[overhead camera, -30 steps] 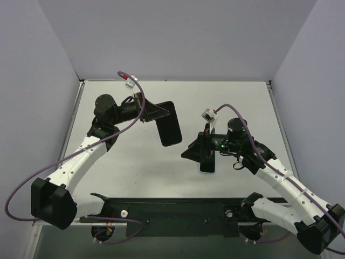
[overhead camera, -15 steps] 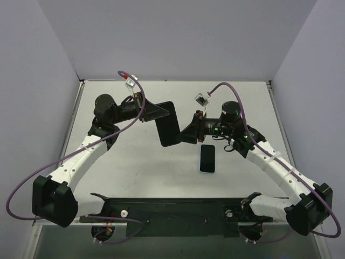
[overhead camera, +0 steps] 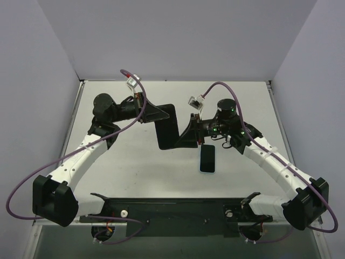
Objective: Take the phone out of the phone case
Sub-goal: Remove the phone case from the phone.
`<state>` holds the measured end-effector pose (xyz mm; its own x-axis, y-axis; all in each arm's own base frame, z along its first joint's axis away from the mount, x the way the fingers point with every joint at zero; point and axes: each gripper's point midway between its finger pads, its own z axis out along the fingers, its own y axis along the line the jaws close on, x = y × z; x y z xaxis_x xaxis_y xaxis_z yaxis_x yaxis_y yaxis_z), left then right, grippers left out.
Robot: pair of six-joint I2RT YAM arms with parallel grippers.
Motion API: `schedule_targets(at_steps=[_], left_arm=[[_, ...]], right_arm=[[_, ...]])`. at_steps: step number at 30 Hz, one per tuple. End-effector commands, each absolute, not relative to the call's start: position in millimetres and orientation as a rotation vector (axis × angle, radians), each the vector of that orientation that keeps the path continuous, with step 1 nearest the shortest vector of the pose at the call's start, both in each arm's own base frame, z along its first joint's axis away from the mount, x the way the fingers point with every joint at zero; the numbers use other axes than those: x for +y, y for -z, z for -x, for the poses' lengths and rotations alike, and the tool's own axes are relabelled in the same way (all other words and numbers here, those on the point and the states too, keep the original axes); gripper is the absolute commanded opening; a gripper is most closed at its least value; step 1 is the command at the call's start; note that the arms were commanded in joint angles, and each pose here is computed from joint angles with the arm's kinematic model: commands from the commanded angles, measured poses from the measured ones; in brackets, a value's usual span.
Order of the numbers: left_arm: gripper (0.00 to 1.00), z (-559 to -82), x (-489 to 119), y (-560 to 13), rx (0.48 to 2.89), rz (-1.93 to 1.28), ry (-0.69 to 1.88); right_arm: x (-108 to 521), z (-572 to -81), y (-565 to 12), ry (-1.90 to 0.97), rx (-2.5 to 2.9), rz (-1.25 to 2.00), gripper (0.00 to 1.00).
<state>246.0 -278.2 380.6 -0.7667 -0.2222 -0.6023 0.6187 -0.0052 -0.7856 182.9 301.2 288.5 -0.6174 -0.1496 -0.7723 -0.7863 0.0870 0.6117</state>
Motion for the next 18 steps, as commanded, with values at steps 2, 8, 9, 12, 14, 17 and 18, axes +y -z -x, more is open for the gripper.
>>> schedule_targets(at_steps=[2, 8, 9, 12, 14, 17, 18], left_arm=[[0.00, -227.8, -272.3, -429.7, 1.526, -0.544, 1.833], [0.00, -218.3, -271.6, -436.6, 1.511, -0.561, 1.903], [0.00, -214.2, -270.5, -442.6, 1.470, -0.591, 1.907], [0.00, -209.5, -269.4, -452.0, 1.454, -0.582, 1.973], [0.00, -207.5, -268.8, -458.6, 1.435, -0.590, 1.991], [0.00, -210.4, -269.3, -460.5, 1.447, -0.574, 1.999], [0.00, -212.5, -270.0, -460.5, 1.456, -0.561, 2.006]], right_arm=[[300.0, -171.2, -304.3, -1.592, 1.731, 1.042, 0.21], [298.6, -155.5, -288.5, -1.544, 1.737, 1.189, 0.00], [298.3, -153.9, -286.2, -1.540, 1.734, 1.207, 0.00], [302.0, -157.5, -280.1, -1.547, 1.754, 1.231, 0.00], [303.2, -160.5, -274.7, -1.512, 1.775, 1.247, 0.03], [306.2, -166.2, -275.3, -1.467, 1.762, 1.267, 0.08], [306.5, -169.3, -275.4, -1.449, 1.759, 1.267, 0.08]])
